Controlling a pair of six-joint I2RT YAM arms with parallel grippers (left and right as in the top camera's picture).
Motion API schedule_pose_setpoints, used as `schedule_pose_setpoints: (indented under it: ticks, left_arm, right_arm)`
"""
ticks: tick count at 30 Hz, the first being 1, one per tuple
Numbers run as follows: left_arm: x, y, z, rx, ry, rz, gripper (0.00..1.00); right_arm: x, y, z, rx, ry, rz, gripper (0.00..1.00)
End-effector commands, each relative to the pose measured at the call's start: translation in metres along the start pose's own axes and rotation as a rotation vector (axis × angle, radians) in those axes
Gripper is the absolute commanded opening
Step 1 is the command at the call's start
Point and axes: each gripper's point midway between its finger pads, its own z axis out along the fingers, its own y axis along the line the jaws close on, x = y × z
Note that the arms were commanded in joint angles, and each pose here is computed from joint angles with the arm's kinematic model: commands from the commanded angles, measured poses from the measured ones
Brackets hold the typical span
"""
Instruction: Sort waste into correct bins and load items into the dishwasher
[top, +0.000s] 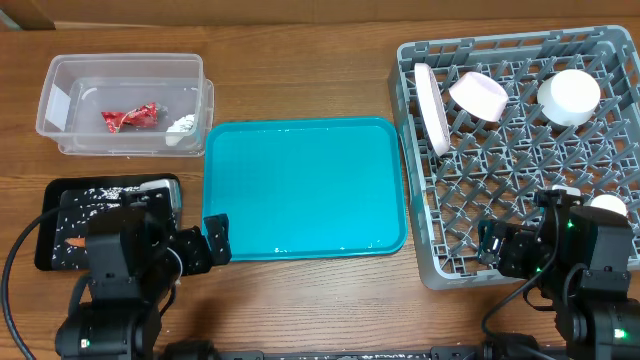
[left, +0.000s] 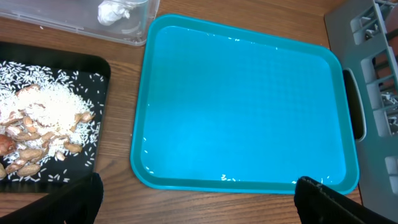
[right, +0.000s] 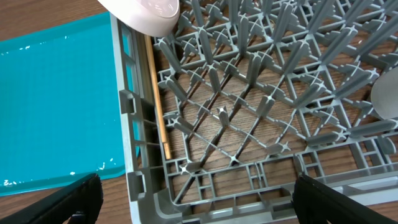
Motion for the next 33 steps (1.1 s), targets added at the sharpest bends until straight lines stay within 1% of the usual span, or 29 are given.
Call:
schedule_pose_setpoints:
  ticks: [1,5,8,9,12,13,16,18,21,23,30,32,33]
  left_arm:
    - [0.004,-0.002,0.003,0.013,0.016,-0.007,1.0]
    - [0.004,-0.002,0.003,0.013,0.017,-0.007,1.0]
    - [0.004,-0.002,0.003,0.013,0.017,-0.007,1.0]
    - [0.004,-0.002,0.003,0.013,0.017,-0.007,1.0]
    - [0.004,-0.002,0.003,0.013,0.017,-0.007,1.0]
    - [0.004,-0.002,0.003,0.013,0.017,-0.007,1.0]
    - [0.004,-0.002,0.003,0.013,0.017,-0.007,1.0]
    - [0.004,-0.002,0.003,0.013,0.017,-0.007,1.0]
    - [0.004,-0.002,0.003,0.013,0.017,-0.007,1.0]
    - [0.004,-0.002,0.003,0.013,0.017,-0.007,1.0]
    - [0.004,-0.002,0.003,0.013,0.017,-0.007,1.0]
    - [0.004,-0.002,0.003,0.013,0.017,-0.007,1.0]
    - [0.004,-0.002,0.003,0.013,0.017,-0.007,1.0]
  right_arm:
    - [0.0,-0.002,0.001,0.008,-0.004,0.009,1.0]
    - [-0.001,-0.001,-0.004,0.004,-0.029,0.006,1.0]
    - [-0.003,-0.001,-0.015,0.008,-0.092,-0.014,1.0]
    - [-0.005,-0.002,-0.023,0.023,-0.139,-0.025,1.0]
    - [-0.011,0.005,-0.042,-0.014,-0.277,-0.058,1.0]
    - [-0.016,0.009,-0.054,-0.038,-0.393,-0.084,1.0]
    - [-0.017,0.018,-0.062,-0.099,-0.538,-0.116,1.0]
    - [-0.016,0.021,-0.055,-0.134,-0.646,-0.133,1.0]
    - [-0.027,0.024,-0.037,-0.169,-0.803,-0.142,1.0]
    - [-0.035,0.027,-0.025,-0.186,-0.856,-0.148,1.0]
    - [-0.039,0.03,0.022,-0.232,-1.011,-0.166,1.0]
    - [-0.032,0.022,0.038,-0.187,-0.975,-0.169,1.0]
    - [-0.026,0.019,0.048,-0.17,-0.929,-0.176,1.0]
